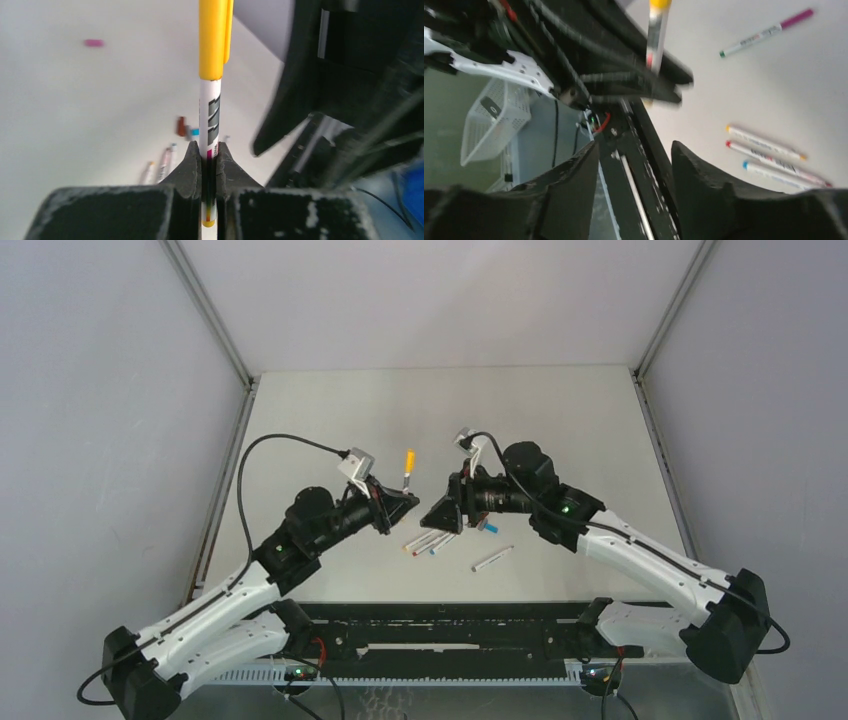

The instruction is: Insert the pens into the pen caps

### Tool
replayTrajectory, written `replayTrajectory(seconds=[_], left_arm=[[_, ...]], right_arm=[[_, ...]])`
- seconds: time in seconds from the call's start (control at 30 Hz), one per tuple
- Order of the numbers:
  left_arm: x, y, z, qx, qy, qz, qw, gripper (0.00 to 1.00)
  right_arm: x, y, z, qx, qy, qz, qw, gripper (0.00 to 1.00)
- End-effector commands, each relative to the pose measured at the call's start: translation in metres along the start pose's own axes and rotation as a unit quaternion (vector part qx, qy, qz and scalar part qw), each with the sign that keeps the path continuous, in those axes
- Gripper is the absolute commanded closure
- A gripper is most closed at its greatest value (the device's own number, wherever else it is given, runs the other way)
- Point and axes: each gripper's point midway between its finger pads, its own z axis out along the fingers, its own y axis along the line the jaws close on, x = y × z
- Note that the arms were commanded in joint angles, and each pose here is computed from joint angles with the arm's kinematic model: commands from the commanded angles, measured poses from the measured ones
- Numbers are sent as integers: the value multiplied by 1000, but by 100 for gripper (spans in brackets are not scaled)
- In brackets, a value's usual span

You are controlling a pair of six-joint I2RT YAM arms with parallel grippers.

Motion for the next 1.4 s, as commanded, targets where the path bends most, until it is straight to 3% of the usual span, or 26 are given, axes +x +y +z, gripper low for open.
replayTrajectory(seconds=[0.0,0.13,0.3,0.6,0.93,1.23,1.37], left_arm=[[23,64,-7,-148,34,29,988,100],[82,117,-21,-261,141,37,954,100],[97,157,-34,-363,194,61,910,100],[119,194,-30,-406,268,46,873,98],[127,214,-29,-427,297,50,853,84],[123,214,-30,-426,285,45,857,57],[115,183,-6,-325,253,54,910,49]], right_arm=[[14,-17,-32,45,31,-12,998,41],[3,-42,-46,121,2,-36,992,35],[5,-50,-50,146,3,-37,989,35],[11,-55,-55,160,-2,-36,986,35],[12,-57,-59,167,-11,-34,985,35],[12,-62,-61,181,-11,-36,983,36],[12,-66,-64,190,-11,-35,981,36]])
